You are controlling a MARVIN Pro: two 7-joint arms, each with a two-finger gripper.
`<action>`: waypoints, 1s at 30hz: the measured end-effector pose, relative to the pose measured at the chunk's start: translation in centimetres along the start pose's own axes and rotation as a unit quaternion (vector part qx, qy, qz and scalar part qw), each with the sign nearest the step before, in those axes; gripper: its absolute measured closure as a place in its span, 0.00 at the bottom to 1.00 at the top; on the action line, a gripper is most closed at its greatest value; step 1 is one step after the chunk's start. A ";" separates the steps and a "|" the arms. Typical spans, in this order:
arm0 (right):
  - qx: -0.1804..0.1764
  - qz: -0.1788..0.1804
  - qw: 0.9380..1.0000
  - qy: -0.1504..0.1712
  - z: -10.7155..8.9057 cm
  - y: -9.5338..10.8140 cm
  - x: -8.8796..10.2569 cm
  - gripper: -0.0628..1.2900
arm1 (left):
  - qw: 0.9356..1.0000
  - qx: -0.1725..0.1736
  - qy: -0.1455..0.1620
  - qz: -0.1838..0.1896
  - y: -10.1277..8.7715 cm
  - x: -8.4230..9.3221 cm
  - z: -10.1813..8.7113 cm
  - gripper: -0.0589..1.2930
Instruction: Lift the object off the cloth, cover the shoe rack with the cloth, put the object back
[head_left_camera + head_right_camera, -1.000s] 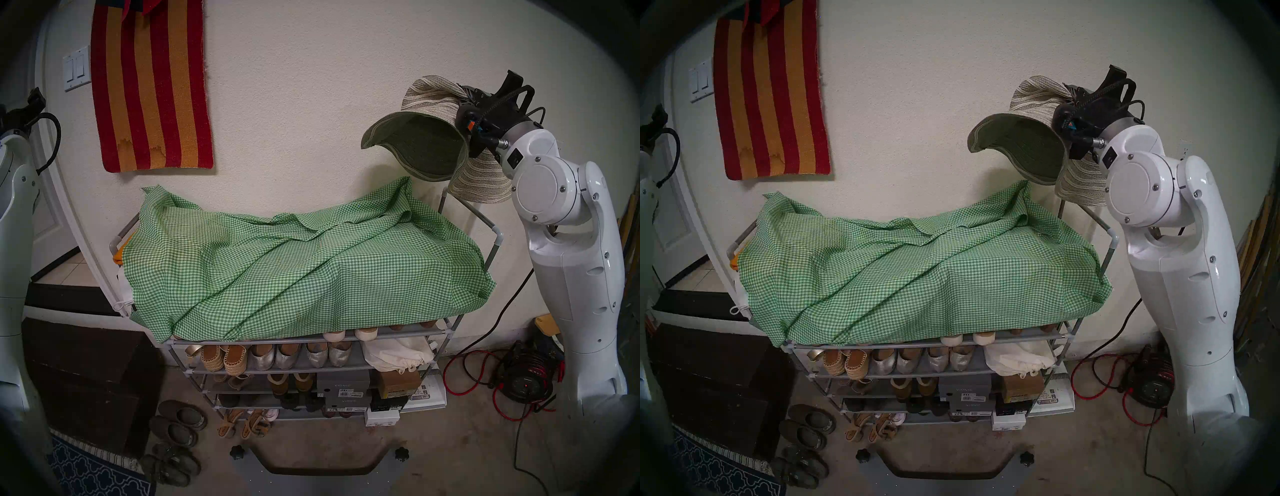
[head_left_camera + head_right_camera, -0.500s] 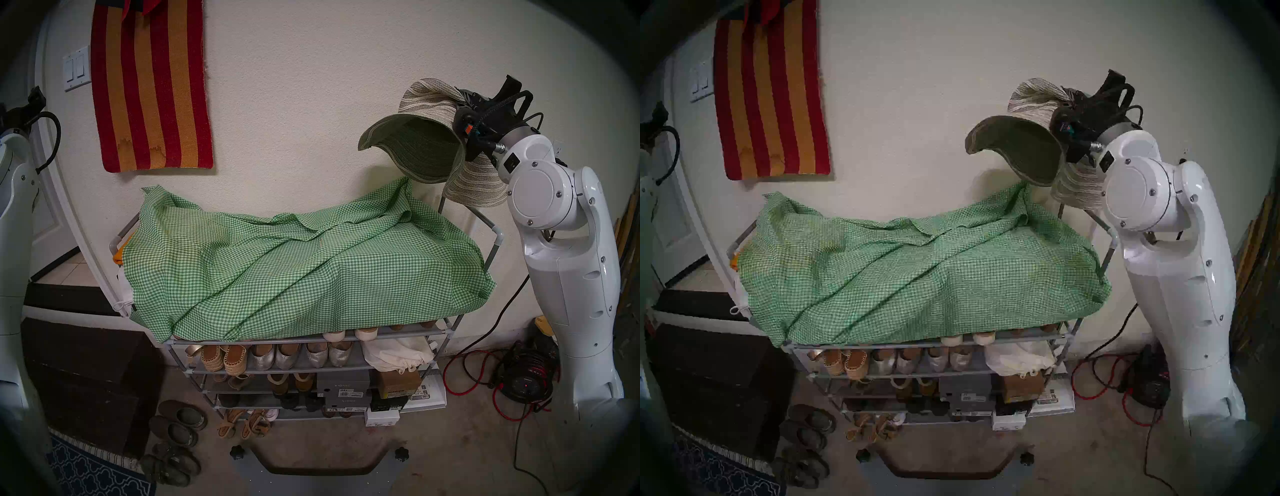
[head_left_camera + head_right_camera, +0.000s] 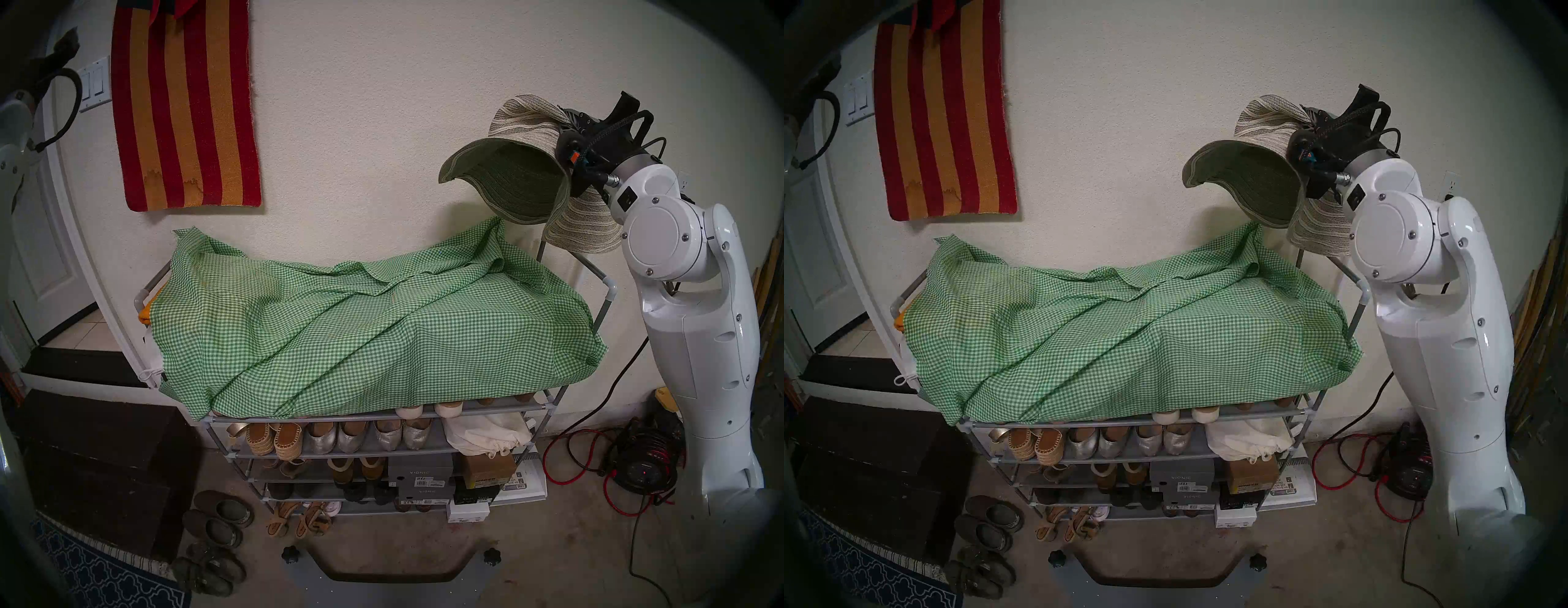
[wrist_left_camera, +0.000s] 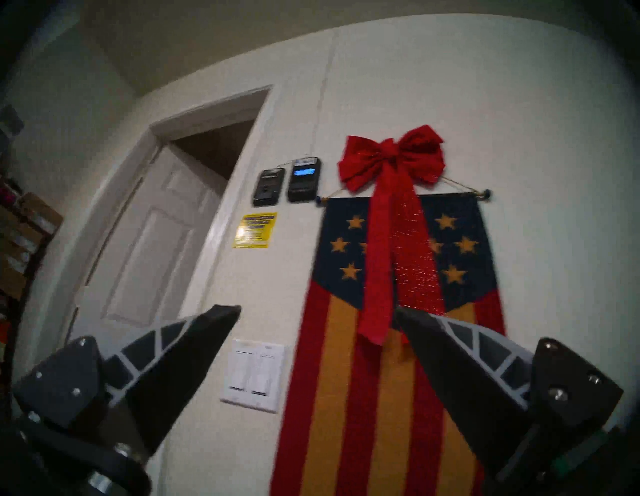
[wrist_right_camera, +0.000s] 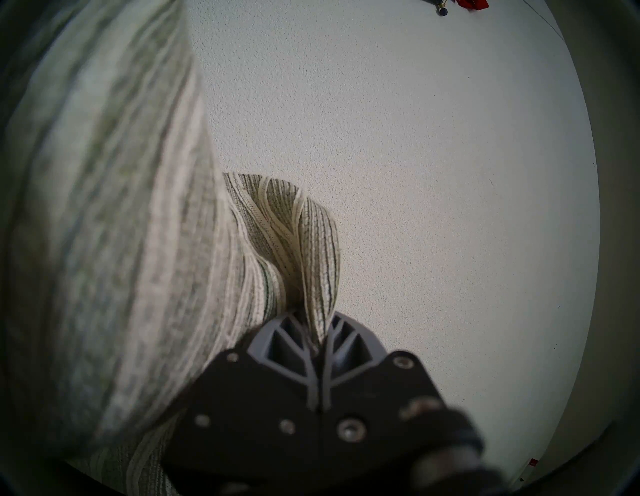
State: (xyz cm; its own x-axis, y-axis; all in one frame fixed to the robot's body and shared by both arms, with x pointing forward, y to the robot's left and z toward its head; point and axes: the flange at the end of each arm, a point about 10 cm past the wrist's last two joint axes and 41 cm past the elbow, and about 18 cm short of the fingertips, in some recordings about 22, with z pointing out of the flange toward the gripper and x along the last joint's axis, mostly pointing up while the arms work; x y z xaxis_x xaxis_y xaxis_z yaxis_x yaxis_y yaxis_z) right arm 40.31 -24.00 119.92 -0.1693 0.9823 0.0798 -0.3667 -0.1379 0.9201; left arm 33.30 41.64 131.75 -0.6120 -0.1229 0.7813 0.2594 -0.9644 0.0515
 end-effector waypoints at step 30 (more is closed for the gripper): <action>-0.004 -0.005 1.000 0.003 0.0 0.1 0.1 0.97 | 0.951 -0.243 -0.192 -0.007 13.6 -9.6 -1.8 0.02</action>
State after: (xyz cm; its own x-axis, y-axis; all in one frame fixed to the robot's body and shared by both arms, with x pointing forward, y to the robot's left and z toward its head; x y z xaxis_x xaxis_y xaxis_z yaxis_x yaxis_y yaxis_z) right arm 40.27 -23.96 120.03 -0.1714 0.9828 0.0690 -0.3758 -0.1300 0.9175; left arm 41.42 29.32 123.83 -0.2715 -0.1044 0.9568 -0.1791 -0.9712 -0.1568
